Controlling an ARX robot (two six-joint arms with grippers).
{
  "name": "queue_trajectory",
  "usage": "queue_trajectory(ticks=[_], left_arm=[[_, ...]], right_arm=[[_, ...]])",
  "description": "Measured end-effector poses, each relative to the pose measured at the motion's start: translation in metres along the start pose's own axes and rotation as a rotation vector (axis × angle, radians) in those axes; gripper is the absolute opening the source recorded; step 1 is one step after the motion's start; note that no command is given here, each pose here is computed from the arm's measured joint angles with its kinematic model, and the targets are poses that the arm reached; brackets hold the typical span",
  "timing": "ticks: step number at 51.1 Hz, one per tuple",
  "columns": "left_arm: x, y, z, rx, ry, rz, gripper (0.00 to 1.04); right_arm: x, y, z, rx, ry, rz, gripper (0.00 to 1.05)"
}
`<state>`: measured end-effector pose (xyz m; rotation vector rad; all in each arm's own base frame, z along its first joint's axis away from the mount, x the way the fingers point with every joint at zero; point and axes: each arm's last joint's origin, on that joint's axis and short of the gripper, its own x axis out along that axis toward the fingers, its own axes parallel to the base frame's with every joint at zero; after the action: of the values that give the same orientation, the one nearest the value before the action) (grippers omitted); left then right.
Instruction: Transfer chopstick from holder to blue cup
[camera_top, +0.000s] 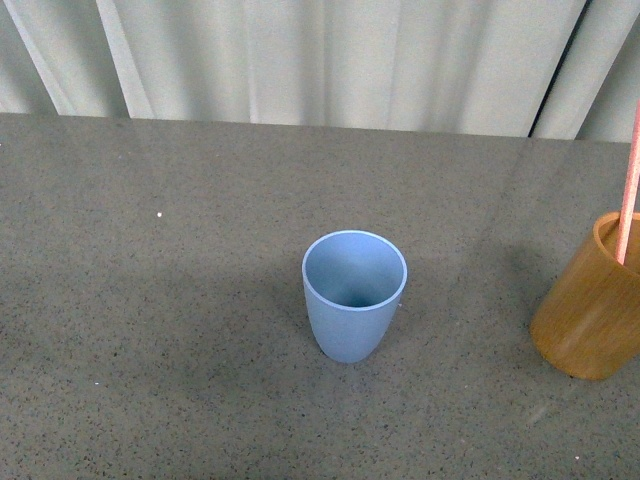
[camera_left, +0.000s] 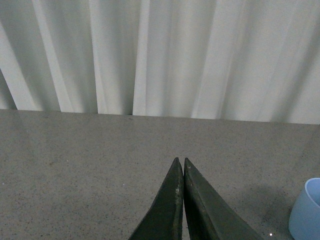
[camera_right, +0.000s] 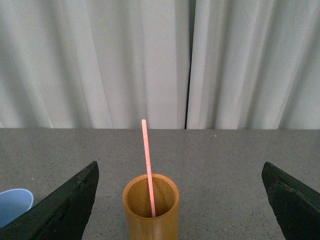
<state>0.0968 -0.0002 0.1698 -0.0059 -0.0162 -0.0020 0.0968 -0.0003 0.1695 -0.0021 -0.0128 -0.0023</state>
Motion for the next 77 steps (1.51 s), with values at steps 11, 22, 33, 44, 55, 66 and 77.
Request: queue_trajectory(ticks=[11,22,33,44,55,66,77], left_arm=[[0.000,0.000,0.000,0.001,0.000,0.000,0.52],[0.000,0.000,0.000,0.001,0.000,0.000,0.95],[0.000,0.000,0.000,0.002,0.000,0.000,0.98],[0.000,0.000,0.000,0.002,0.000,0.000,0.98],[0.000,0.000,0.000,0.002,0.000,0.000,0.98],[0.000,0.000,0.000,0.002,0.000,0.000,0.98],[0.000,0.000,0.000,0.002,0.000,0.000,0.98]], right_arm=[[0.001,0.000,-0.001,-0.024,0.140,0.031,0.95],[0.050,-0.017,-0.002,-0.058,0.349,0.148,0.95],[0.108,-0.024,-0.026,-0.069,0.412,0.204,0.95],[0.153,-0.019,-0.042,-0.072,0.390,0.215,0.95],[0.180,-0.009,-0.050,-0.078,0.383,0.225,0.95],[0.203,0.004,-0.059,-0.076,0.388,0.247,0.94],[0.214,0.018,-0.064,-0.069,0.392,0.257,0.51]])
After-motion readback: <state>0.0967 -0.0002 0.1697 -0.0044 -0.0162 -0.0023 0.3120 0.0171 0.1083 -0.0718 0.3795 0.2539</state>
